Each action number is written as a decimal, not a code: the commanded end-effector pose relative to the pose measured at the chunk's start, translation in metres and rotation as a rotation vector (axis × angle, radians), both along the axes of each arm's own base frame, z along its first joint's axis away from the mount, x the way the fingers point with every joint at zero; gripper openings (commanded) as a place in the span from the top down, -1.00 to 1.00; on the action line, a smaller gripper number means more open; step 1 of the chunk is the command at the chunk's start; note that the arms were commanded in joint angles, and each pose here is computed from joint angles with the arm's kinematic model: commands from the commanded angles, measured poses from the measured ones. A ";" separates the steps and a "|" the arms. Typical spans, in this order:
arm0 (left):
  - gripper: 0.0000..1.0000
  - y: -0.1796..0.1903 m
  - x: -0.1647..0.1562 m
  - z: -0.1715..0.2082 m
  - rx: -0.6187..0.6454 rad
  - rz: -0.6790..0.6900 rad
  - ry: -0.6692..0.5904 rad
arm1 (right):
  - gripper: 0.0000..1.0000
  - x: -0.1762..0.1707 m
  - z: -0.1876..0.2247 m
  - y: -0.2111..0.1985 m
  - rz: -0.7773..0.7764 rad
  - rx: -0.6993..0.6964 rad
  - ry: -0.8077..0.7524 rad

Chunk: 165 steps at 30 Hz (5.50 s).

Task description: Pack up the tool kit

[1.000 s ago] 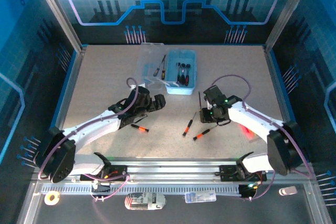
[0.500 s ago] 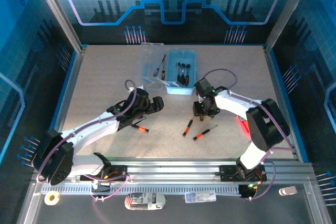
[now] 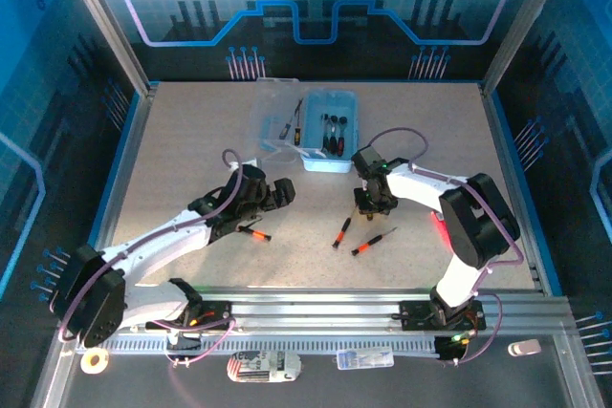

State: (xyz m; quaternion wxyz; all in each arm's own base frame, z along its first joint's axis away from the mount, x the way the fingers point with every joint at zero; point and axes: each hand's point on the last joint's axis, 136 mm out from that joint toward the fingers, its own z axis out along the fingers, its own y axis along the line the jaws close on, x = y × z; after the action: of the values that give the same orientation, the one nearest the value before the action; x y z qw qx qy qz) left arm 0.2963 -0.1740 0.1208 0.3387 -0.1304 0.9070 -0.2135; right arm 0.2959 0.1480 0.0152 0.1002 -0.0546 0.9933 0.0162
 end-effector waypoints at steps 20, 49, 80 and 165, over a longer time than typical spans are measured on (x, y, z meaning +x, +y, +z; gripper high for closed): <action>-0.99 0.058 -0.056 0.070 0.001 0.090 -0.070 | 0.68 0.021 0.037 -0.009 -0.066 0.040 -0.125; -0.99 0.065 -0.055 0.046 -0.055 0.149 -0.130 | 0.68 0.075 0.120 0.031 -0.050 0.137 -0.317; -0.99 0.059 -0.054 0.007 -0.190 0.191 -0.135 | 0.66 0.184 0.125 0.148 -0.034 0.435 -0.288; -0.80 -0.093 -0.018 -0.034 -0.026 -0.300 0.118 | 0.27 0.008 0.012 -0.061 -0.324 0.210 0.009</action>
State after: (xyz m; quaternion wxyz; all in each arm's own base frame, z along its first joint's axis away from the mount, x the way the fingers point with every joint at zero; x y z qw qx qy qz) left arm 0.2811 -0.2616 0.0808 0.2485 -0.0199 0.9338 -0.2565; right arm 0.3046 0.0805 0.0323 0.1091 0.1187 0.9823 0.0957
